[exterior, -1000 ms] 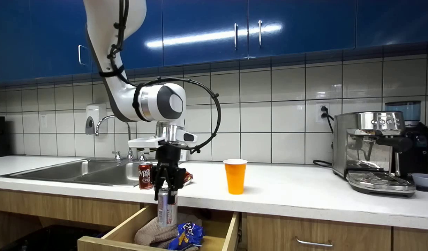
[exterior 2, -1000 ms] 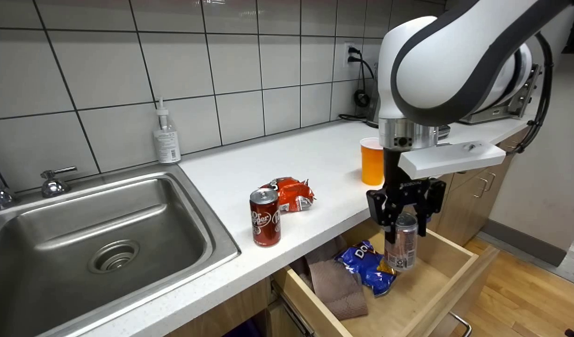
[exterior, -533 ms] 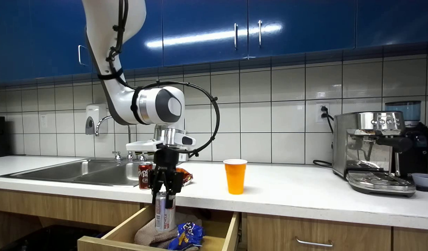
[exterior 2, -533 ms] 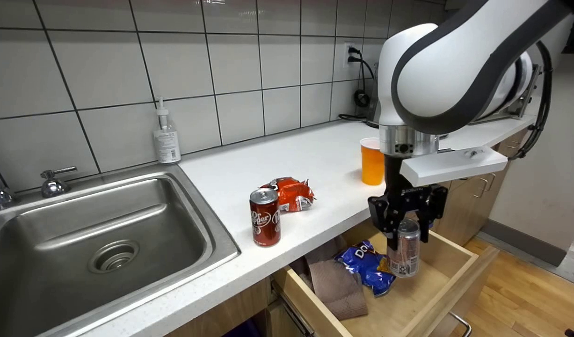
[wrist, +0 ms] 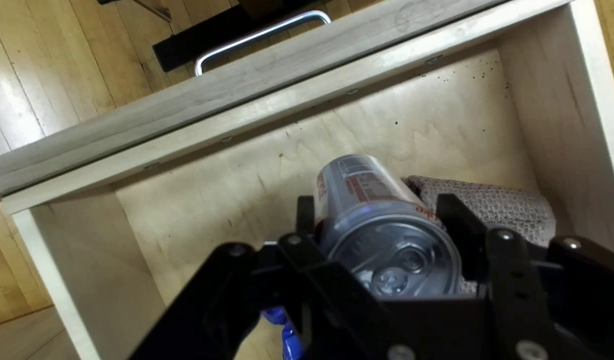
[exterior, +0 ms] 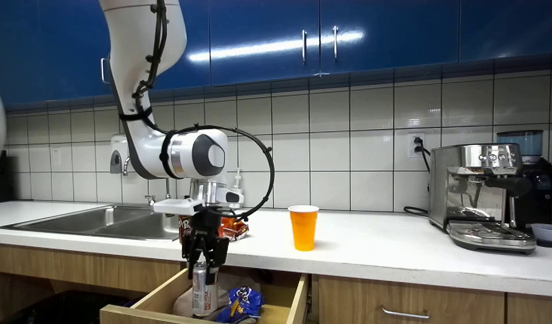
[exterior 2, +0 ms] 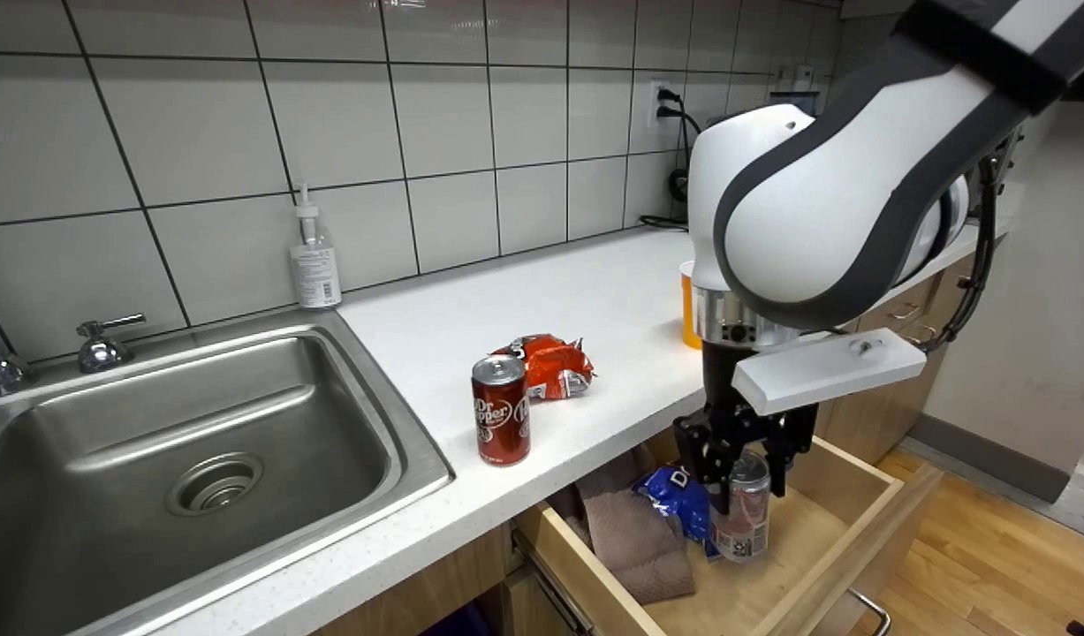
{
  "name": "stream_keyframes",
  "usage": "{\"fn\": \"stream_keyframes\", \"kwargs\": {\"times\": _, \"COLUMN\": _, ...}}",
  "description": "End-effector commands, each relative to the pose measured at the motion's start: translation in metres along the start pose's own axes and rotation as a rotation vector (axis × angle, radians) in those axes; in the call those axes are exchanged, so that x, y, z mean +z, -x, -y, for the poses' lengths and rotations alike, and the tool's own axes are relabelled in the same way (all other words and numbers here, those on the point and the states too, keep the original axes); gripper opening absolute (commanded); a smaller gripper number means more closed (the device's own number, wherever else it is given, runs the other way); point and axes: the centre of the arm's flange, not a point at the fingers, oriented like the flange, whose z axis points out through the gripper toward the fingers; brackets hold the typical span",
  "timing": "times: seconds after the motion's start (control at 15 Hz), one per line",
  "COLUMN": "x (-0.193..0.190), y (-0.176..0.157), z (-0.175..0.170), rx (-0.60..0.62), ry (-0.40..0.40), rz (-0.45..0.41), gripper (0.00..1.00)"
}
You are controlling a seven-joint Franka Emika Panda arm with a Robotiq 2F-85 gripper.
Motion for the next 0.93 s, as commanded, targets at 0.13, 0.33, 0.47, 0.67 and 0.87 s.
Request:
{"fn": "stream_keyframes", "kwargs": {"times": 0.13, "x": 0.023, "y": -0.001, "z": 0.015, "rx": -0.024, "ry": -0.001, "rz": -0.035, "gripper": 0.38}}
{"fn": "stream_keyframes", "kwargs": {"times": 0.33, "x": 0.034, "y": 0.001, "z": 0.020, "rx": -0.034, "ry": 0.000, "rz": -0.039, "gripper": 0.38}}
{"fn": "stream_keyframes", "kwargs": {"times": 0.47, "x": 0.039, "y": 0.004, "z": 0.022, "rx": -0.042, "ry": 0.000, "rz": -0.040, "gripper": 0.38}}
{"fn": "stream_keyframes", "kwargs": {"times": 0.67, "x": 0.047, "y": 0.006, "z": 0.025, "rx": -0.051, "ry": -0.003, "rz": -0.048, "gripper": 0.38}}
{"fn": "stream_keyframes", "kwargs": {"times": 0.87, "x": 0.054, "y": 0.009, "z": 0.025, "rx": -0.060, "ry": -0.004, "rz": -0.060, "gripper": 0.38}}
